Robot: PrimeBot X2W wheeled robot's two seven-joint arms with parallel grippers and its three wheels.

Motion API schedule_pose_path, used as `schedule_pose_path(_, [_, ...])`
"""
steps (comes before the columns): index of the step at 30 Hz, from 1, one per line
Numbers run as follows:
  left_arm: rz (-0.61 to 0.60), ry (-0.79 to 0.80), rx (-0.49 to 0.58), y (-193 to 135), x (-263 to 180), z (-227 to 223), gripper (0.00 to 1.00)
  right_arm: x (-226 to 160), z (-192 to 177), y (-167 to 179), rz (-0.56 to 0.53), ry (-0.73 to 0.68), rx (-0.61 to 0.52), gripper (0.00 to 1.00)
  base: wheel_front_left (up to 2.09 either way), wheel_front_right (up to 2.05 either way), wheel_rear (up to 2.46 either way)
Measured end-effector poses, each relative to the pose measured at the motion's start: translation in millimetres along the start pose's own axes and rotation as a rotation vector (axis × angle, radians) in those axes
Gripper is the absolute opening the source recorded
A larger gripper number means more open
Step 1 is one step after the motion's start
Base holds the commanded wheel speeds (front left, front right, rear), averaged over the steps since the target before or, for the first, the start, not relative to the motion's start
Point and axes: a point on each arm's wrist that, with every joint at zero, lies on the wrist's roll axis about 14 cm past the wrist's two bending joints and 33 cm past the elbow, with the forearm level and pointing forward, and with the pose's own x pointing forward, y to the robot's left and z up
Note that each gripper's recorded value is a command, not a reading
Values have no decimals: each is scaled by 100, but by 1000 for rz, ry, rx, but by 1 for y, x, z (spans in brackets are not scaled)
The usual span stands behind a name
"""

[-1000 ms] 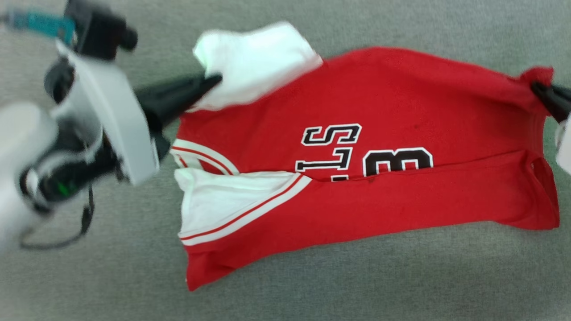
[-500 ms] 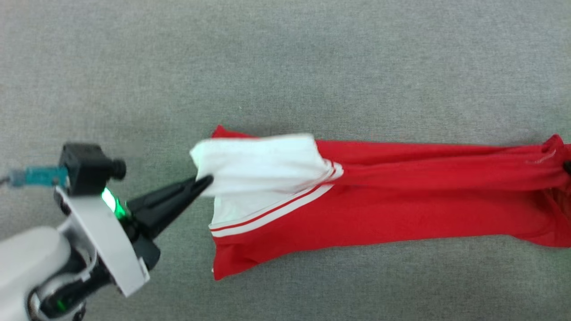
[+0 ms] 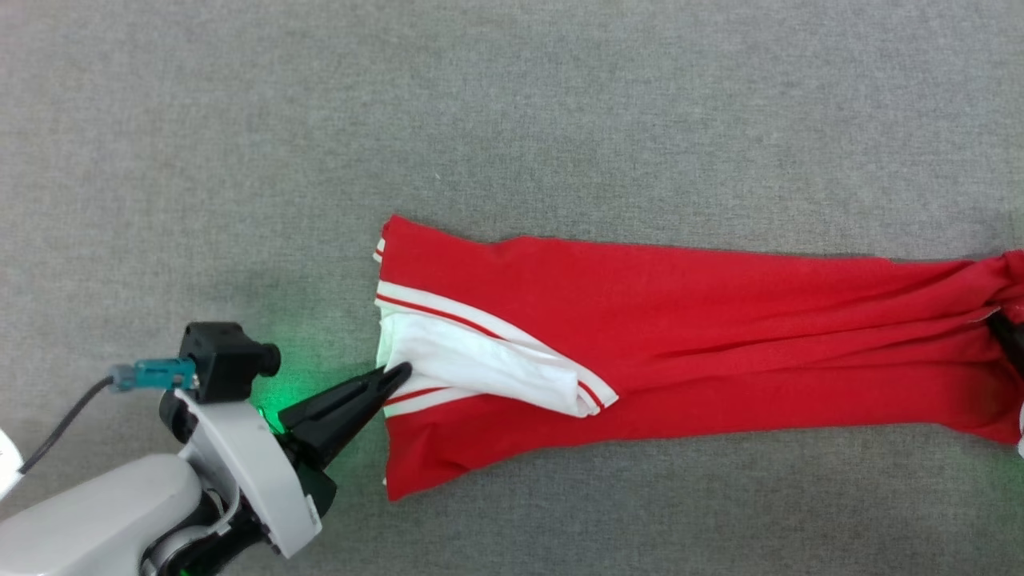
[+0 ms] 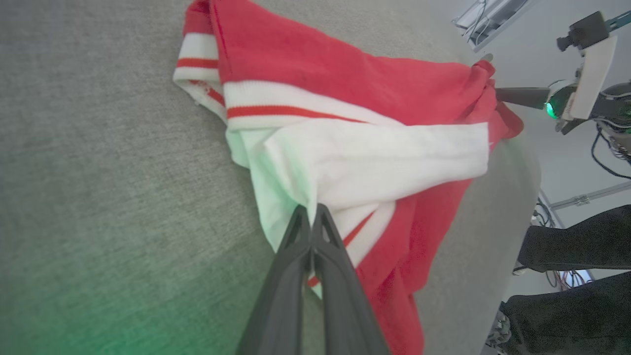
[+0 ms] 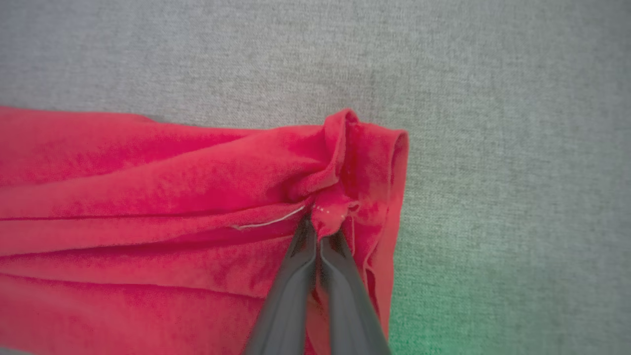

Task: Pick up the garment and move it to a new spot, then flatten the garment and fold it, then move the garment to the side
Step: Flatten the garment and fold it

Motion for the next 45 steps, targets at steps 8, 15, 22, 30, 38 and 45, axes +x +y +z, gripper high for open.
schedule_pose_path(8, [19, -5, 8, 5, 6, -5, 16, 4, 4, 5, 7, -45, 14, 25, 0, 0, 0])
schedule_pose_path(15, [46, -107, -24, -2, -1, 15, 100, -15, 12, 6, 10, -104, 50, 100, 0, 0, 0])
schedule_pose_path(22, [93, -250, -18, -10, -21, 39, 100, -46, 23, -7, -9, -142, 62, 100, 0, 0, 0])
schedule_pose_path(30, [237, -433, -71, 7, -54, 53, 100, -47, 19, -7, -4, -90, 92, 100, 0, 0, 0])
schedule_pose_path(38, [409, -524, -45, 34, -91, 47, 100, -29, 19, 0, 3, -28, 90, 100, 0, 0, 0])
schedule_pose_path(45, [554, -611, 93, 50, -118, 62, 100, -16, 17, 0, -12, 50, 107, 100, 0, 0, 0])
